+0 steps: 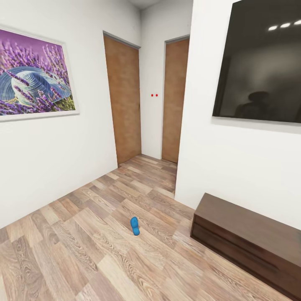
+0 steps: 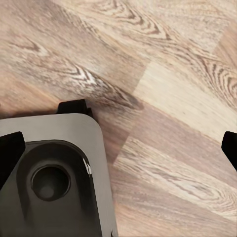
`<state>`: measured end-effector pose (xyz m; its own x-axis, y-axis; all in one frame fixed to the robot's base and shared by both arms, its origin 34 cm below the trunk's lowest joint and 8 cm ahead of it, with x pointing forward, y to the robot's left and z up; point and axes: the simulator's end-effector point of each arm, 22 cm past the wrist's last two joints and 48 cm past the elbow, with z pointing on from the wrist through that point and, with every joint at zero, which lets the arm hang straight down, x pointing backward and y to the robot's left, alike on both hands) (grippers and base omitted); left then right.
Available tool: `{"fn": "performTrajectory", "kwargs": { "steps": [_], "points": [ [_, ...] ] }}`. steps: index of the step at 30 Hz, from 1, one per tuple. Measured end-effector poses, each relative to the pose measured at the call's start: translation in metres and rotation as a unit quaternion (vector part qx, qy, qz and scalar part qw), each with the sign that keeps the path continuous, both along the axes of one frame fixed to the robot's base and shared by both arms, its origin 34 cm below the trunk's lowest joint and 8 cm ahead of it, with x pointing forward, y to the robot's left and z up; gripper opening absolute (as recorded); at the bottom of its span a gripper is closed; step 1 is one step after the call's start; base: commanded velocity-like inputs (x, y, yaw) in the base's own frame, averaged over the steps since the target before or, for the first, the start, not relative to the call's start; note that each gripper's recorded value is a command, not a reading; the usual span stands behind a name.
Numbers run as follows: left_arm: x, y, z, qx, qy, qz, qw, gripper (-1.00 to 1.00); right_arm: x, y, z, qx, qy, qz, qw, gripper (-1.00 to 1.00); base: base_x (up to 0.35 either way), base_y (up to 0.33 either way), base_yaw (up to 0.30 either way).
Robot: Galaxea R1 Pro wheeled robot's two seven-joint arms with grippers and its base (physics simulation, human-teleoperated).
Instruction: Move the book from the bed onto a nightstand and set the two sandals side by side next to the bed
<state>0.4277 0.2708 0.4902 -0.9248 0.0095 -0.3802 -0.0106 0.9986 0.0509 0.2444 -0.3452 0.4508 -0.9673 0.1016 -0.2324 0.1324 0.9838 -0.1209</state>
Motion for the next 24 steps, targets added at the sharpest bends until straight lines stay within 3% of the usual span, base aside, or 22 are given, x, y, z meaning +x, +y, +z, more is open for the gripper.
{"fn": "performTrajectory", "kwargs": {
  "steps": [24],
  "points": [
    [0.0011,-0.0006,0.0004,0.0,-0.002,0.0,1.0,1.0,-0.0005,0.0004,-0.0002,0.0,0.001,0.0,1.0,1.0,0.007,0.031,0.0]
  ]
}}
